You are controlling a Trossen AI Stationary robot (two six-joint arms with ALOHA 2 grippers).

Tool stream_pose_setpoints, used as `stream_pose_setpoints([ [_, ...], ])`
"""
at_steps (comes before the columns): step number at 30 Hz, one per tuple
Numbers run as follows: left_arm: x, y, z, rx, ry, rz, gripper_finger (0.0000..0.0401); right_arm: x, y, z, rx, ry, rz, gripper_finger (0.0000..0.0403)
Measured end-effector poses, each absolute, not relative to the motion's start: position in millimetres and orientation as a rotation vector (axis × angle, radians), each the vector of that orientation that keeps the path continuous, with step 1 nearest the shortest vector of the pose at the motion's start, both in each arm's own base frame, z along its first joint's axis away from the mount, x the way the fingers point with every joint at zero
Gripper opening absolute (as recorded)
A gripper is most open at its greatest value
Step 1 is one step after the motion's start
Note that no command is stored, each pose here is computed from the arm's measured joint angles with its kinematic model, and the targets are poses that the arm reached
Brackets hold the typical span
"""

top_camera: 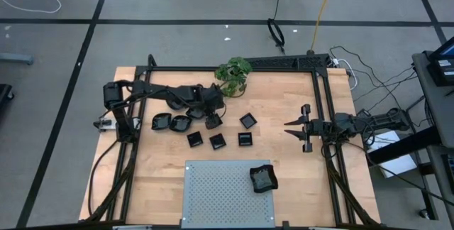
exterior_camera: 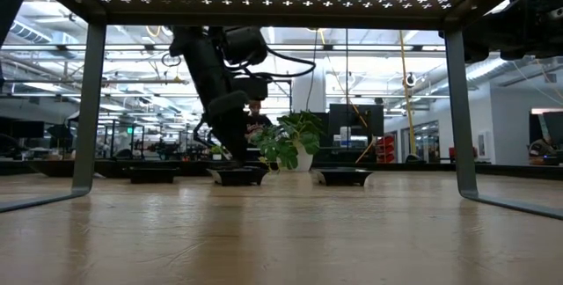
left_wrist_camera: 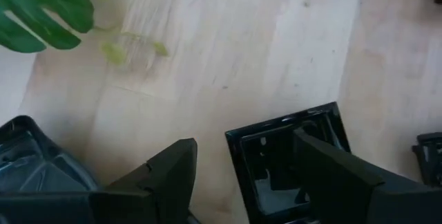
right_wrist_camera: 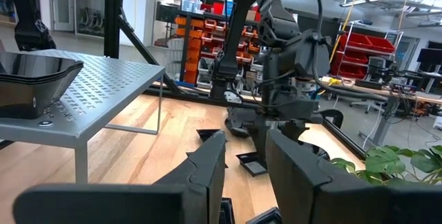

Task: Pick & Place Mini shaped plates
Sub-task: Put the square plate on the shelf

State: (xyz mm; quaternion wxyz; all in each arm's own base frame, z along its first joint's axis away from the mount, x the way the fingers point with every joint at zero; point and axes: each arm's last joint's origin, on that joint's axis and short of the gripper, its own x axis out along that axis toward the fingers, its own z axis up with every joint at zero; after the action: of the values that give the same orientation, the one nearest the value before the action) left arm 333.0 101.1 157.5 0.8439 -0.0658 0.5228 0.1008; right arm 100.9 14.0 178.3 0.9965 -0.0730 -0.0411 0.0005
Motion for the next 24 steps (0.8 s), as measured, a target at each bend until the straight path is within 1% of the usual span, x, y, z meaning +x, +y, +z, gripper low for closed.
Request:
stream_pose_setpoints([
  [8,334.0,95.4,156.6,-0.113,1.119,0.222,0.0243,100.8,14.0,178.3,-0.146,-0.083,0.001,0.0094],
  [16,333.6,95.6,144.8,-0.129,1.171,0.224,0.0243,100.8,14.0,178.3,-0.146,-0.083,0.001,0.0094],
  [24,334.6,94.0,144.8,-0.124,1.168,0.225,0.0243,100.8,14.0,178.4,-0.146,-0.083,0.001,0.0094],
])
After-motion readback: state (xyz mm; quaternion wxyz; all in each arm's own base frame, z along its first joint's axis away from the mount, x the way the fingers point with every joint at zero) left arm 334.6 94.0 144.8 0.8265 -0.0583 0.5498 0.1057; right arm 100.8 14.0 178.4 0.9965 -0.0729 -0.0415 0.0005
